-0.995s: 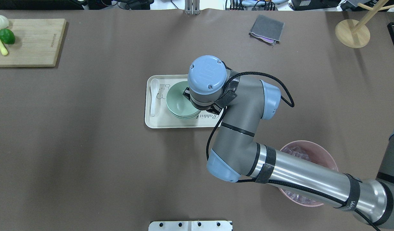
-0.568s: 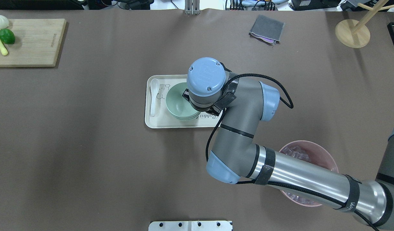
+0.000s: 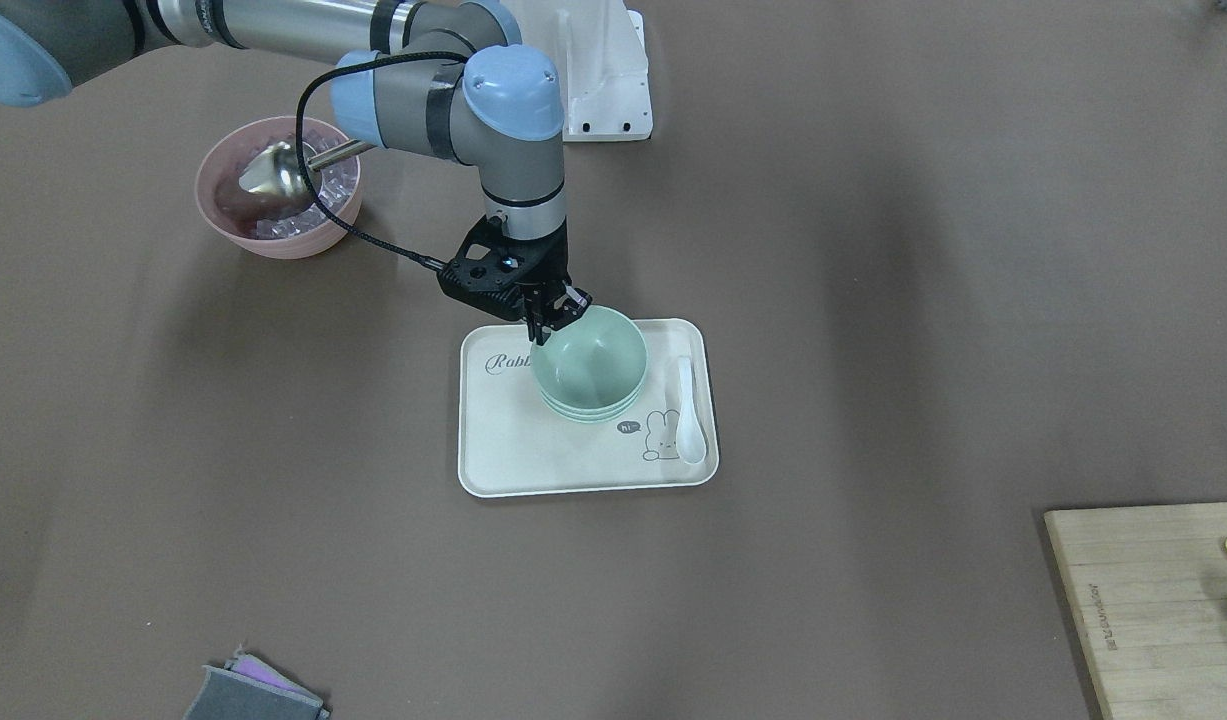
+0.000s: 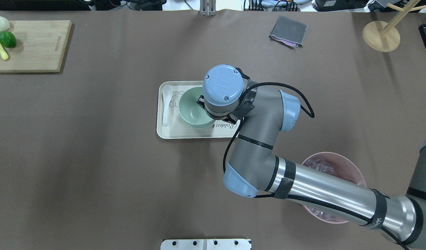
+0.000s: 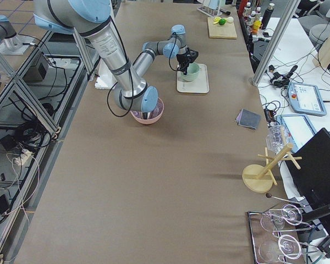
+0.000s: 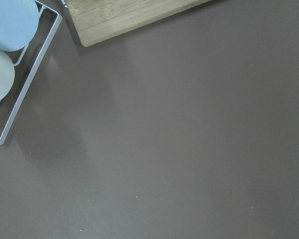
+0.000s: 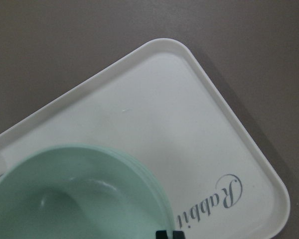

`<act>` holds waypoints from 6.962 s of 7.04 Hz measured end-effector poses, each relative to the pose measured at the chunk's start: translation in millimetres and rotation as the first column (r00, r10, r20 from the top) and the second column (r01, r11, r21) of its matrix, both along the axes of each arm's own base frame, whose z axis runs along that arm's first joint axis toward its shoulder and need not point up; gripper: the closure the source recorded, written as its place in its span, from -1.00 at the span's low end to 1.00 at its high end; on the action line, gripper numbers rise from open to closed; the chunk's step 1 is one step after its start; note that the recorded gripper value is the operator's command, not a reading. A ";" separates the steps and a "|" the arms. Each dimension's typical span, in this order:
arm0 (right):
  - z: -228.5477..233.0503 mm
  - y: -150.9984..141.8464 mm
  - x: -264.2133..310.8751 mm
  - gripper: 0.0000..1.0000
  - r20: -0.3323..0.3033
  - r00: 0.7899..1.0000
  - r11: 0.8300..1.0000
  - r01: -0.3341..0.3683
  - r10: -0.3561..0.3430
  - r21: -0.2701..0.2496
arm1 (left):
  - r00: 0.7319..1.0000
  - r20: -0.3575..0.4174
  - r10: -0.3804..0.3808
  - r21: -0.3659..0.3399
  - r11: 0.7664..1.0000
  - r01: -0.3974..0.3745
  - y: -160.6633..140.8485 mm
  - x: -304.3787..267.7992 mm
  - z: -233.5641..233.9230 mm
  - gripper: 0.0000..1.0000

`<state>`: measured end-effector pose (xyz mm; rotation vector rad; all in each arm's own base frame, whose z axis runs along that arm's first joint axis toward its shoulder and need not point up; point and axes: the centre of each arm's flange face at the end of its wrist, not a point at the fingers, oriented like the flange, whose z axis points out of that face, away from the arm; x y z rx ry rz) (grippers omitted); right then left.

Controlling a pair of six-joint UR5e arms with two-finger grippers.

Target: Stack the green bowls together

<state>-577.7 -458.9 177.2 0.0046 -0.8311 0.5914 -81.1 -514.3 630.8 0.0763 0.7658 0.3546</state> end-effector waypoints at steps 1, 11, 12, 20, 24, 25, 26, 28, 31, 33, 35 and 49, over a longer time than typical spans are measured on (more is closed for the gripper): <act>-0.5 -0.3 -0.8 1.00 0.006 1.000 1.000 -0.001 0.001 0.004 | 1.000 0.000 0.000 0.000 1.000 0.000 0.0 0.0 0.0 -0.99; 65.0 -62.0 206.7 -1.00 -0.150 0.931 0.905 0.361 -0.334 0.223 | 1.000 -0.001 -0.004 -0.025 1.000 0.004 11.9 0.2 12.1 -0.99; 100.4 -67.6 258.7 -1.00 -0.182 0.902 0.870 0.427 -0.391 0.246 | 1.000 -0.001 -0.005 -0.027 1.000 0.005 12.5 0.0 12.6 -0.99; 435.7 49.7 641.8 -1.00 -0.322 0.725 0.714 0.678 -0.609 0.177 | 1.000 0.009 -0.003 0.074 0.997 0.003 56.7 1.3 -0.3 -0.99; 516.8 110.7 701.8 -1.00 -0.252 0.778 0.780 0.615 -0.575 0.117 | 1.000 0.027 0.000 0.046 0.999 -0.001 56.6 0.8 14.8 -0.99; 519.5 113.6 701.8 -1.00 -0.244 0.784 0.784 0.609 -0.570 0.123 | 1.000 0.027 -0.001 0.040 0.999 0.000 54.0 0.7 17.7 -0.99; 516.8 112.0 700.3 -1.00 -0.235 0.793 0.786 0.601 -0.563 0.146 | 1.000 0.028 -0.001 0.034 0.999 0.000 54.6 0.6 20.8 -0.99; 499.4 95.0 692.9 -1.00 -0.225 0.807 0.776 0.589 -0.546 0.227 | 1.000 0.027 -0.002 0.030 1.000 0.001 56.3 0.3 23.3 -0.99; 469.4 54.8 660.0 -1.00 -0.225 0.801 0.760 0.598 -0.555 0.254 | 1.000 0.023 -0.004 0.037 0.999 0.003 54.8 -0.1 20.4 -0.99; 466.1 49.5 650.6 -1.00 -0.232 0.797 0.750 0.603 -0.557 0.272 | 1.000 0.024 -0.003 0.036 0.999 0.002 56.5 -0.4 21.9 -0.99; 465.9 49.4 648.4 -1.00 -0.230 0.797 0.745 0.603 -0.558 0.285 | 1.000 0.027 0.001 0.036 0.999 -0.002 57.6 -0.7 23.8 -0.99; 465.5 49.0 641.7 -1.00 -0.228 0.789 0.734 0.614 -0.570 0.291 | 1.000 0.029 -0.005 0.018 1.000 0.004 59.9 -1.3 29.3 -0.99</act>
